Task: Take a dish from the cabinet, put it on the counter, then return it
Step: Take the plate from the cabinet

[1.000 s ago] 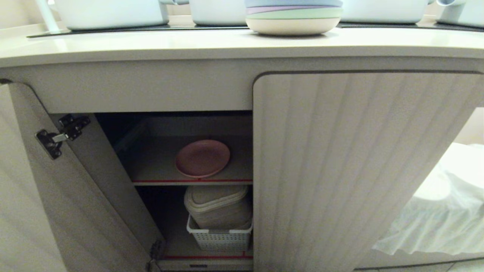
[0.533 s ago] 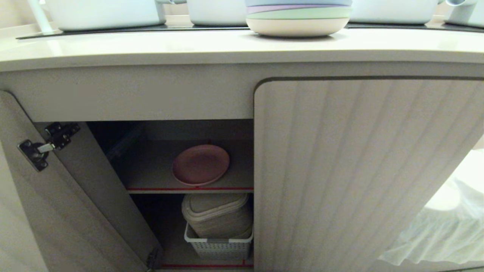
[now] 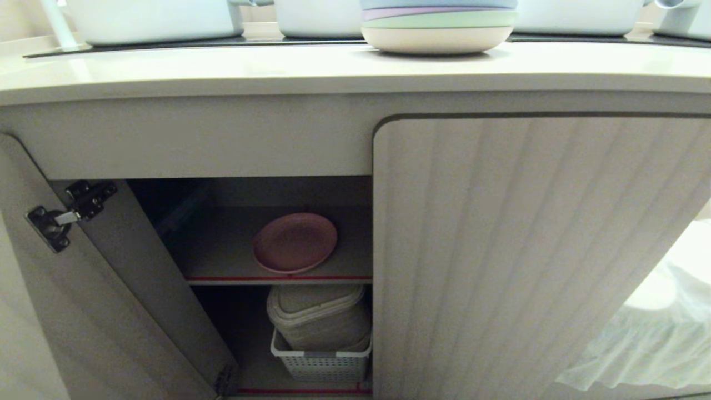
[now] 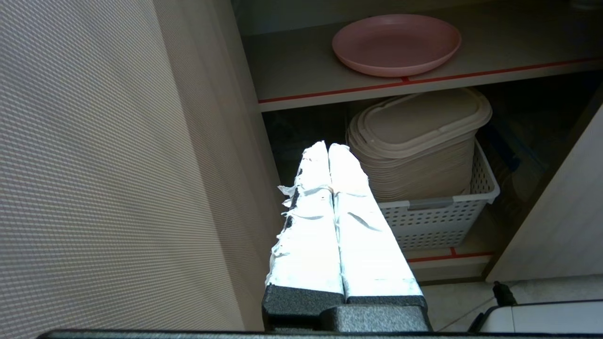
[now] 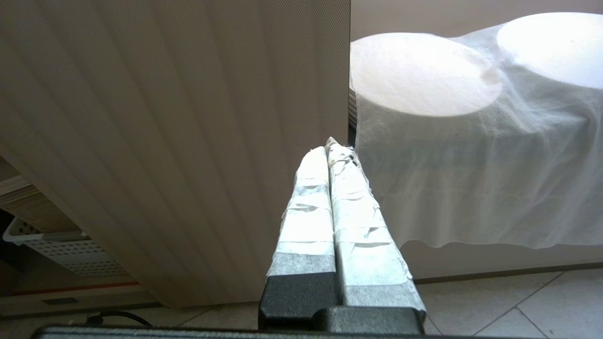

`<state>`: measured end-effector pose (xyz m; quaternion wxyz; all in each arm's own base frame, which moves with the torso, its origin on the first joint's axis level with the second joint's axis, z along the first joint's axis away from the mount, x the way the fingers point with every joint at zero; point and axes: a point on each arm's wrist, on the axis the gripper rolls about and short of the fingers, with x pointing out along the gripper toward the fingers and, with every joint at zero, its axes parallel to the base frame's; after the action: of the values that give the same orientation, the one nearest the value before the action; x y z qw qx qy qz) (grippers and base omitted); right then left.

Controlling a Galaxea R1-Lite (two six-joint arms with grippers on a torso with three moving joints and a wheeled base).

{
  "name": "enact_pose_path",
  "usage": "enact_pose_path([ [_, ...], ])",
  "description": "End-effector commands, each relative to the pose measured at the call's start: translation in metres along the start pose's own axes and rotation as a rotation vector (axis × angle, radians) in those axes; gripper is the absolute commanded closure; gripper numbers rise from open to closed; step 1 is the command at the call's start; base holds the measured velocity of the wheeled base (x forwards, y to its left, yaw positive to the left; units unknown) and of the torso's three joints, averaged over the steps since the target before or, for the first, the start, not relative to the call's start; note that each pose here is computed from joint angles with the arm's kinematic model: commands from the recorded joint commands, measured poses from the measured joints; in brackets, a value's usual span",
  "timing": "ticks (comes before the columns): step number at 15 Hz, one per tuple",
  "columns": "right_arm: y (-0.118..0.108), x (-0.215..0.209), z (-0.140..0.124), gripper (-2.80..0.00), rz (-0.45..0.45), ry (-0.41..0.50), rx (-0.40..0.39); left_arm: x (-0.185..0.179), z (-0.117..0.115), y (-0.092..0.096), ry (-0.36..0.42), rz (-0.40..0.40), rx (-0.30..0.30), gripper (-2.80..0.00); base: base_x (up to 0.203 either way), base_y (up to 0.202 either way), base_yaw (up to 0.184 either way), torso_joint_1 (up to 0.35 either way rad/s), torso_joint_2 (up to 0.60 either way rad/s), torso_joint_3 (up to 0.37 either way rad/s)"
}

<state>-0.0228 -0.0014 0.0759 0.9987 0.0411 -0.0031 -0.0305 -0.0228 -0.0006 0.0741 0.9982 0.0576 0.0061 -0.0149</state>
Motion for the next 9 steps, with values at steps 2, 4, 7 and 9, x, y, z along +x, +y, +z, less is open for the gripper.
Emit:
enact_pose_path([
  [2,0.0,0.0,0.0,0.0,0.0,0.0,0.001,0.0,0.0,0.0,0.0,0.0,0.0,0.0,0.0,0.0,0.0,0.0,0.0,0.0],
  [4,0.0,0.0,0.0001,0.0,0.0,-0.001,0.001,0.0,0.0,0.0,0.0,0.0,0.0,0.0,0.006,-0.032,-0.001,0.003,0.0,0.0],
  [7,0.0,0.0,0.0001,0.0,0.0,-0.001,0.001,0.0,-0.0001,0.0,0.0,0.001,0.0,0.0,0.002,-0.152,-0.001,0.003,0.01,0.002],
  [9,0.0,0.0,0.0001,0.0,0.0,-0.001,0.001,0.0,-0.0001,0.0,0.0,0.001,0.0,0.0,0.0,-0.196,0.002,0.002,0.0,0.001],
])
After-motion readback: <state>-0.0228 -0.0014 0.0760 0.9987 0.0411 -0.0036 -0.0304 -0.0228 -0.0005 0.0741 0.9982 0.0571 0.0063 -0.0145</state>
